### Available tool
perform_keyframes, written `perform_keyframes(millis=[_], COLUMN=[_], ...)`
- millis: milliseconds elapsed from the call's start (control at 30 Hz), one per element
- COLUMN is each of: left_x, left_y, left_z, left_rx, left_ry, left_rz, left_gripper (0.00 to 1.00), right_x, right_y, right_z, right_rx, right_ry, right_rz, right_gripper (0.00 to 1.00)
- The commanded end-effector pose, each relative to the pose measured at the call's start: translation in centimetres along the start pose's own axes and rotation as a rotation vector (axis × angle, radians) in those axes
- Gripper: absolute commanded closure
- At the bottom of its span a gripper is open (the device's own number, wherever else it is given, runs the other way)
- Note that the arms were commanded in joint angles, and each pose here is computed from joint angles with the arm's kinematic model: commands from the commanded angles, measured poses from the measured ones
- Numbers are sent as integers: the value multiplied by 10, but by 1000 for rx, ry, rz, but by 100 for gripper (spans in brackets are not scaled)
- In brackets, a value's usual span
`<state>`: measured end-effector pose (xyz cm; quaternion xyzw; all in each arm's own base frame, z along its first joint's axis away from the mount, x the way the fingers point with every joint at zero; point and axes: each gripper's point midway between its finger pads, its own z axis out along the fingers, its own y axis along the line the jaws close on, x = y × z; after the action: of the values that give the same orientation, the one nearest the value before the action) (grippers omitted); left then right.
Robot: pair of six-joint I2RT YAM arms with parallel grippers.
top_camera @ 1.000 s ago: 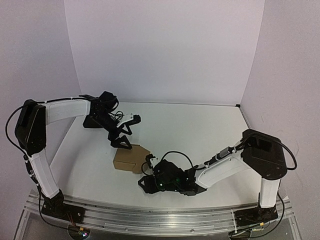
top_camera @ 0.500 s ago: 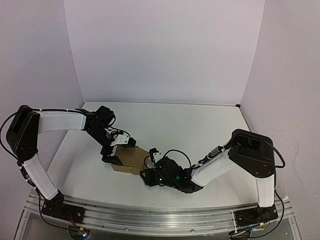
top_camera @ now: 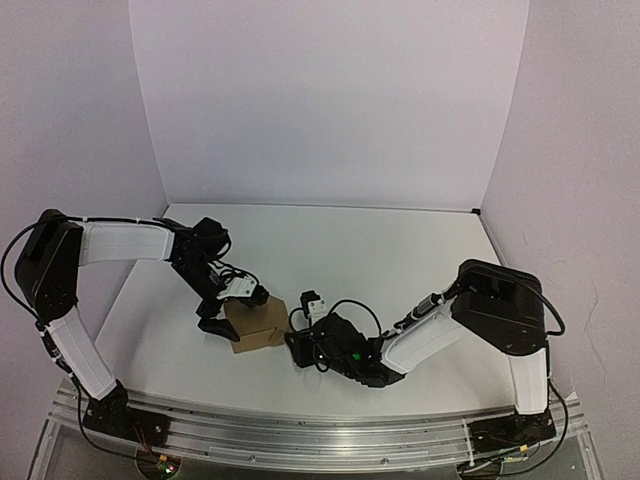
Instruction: Fold the paper box
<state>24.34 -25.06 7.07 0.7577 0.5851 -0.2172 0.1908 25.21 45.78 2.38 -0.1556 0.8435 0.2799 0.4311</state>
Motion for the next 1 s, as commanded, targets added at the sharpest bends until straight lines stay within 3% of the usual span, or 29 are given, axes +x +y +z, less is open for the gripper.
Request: perform_keyframes(millis=[0,267,433,500,767,967], left_x=[2,10,6,6,-8,-20], left_y=[-32,-19,-8,-7,-17,-14], left_z=[2,6,-1,-2,-6,-15], left_rx=[134,60,-7,-28,-52,-93], left_ry=[-7,35,31,28,8,-20], left_rz=[-45,-67,-96,-98,-52,-33], left_gripper=[2,3,1,1,0,0], right_x=[-39,-38,-28,-26,-19,-9], right_y=[18,8,25,27,37,29], right_z=[0,-3,-20,-28,-6,12], right_rx=[-33,3,-127,-151,-144,-89], right_ry=[-106,-114,-48,-41,-8,24], right_rz=[-26,-61,-259,-330,-644,-777], right_gripper=[57,55,33,29,19,16])
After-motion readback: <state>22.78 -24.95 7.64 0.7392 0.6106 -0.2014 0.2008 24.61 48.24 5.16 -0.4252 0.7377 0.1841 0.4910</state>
